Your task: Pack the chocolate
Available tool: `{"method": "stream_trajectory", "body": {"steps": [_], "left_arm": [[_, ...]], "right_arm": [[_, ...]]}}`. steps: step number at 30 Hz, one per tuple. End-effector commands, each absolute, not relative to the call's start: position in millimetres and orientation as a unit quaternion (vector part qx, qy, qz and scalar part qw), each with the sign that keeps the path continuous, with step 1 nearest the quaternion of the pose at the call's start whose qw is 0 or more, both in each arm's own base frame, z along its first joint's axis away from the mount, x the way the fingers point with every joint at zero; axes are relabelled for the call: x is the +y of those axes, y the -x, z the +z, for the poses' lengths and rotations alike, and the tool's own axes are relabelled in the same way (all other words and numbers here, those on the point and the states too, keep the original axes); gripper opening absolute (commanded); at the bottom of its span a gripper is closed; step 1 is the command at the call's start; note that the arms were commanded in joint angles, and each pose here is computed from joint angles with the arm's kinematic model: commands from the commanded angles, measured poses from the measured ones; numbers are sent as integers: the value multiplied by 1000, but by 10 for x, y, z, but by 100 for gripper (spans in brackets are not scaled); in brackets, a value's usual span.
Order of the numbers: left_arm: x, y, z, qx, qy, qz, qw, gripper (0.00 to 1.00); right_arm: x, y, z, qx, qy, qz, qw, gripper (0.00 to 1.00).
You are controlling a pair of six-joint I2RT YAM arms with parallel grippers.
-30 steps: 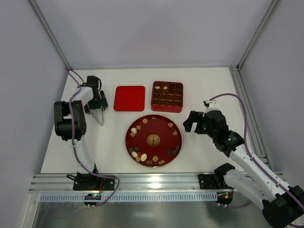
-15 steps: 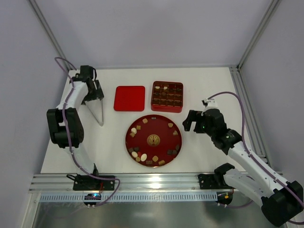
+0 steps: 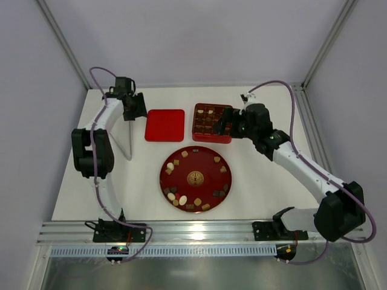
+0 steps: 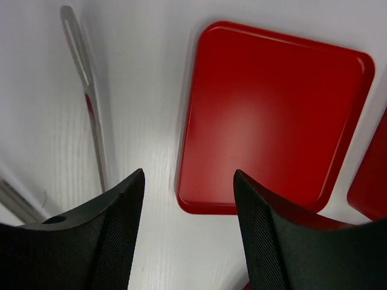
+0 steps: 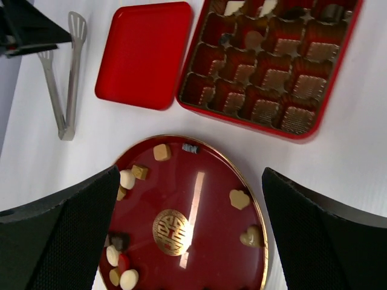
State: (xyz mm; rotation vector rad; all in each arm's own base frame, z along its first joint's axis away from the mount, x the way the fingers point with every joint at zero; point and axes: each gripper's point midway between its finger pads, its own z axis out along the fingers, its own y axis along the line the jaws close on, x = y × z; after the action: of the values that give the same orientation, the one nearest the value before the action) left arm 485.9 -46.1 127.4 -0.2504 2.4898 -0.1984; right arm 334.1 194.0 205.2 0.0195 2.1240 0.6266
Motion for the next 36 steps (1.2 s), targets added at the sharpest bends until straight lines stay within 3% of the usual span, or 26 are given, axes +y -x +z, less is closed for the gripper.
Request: {"method": "stream_trajectory", "body": {"steps": [1,11,25,29,34,36], "left_arm": [[-604,-5064,1180,938,69,-108,321,60],[-656,-5260,627,951,81,-114,275,54],[-599,-5235,208,962,90,-117,230,35],[-578,-5207,140,965,83,-110,223,24],[-591,-5199,150,966,80,-117,217,1],[-613,-5212,192,964,82,-132,217,0]], "right_arm": [[2297,-3677,2398,828,3,315,464,99],[3011,-4470,2244,831,38,347,433,90],[3712,-4758,1669,854,68,362,366,88],[3836,-4863,1631,856,69,362,363,88],[3880,-4911,1527,858,62,363,358,88],[3896,-4937,1478,860,62,361,354,88]]}}
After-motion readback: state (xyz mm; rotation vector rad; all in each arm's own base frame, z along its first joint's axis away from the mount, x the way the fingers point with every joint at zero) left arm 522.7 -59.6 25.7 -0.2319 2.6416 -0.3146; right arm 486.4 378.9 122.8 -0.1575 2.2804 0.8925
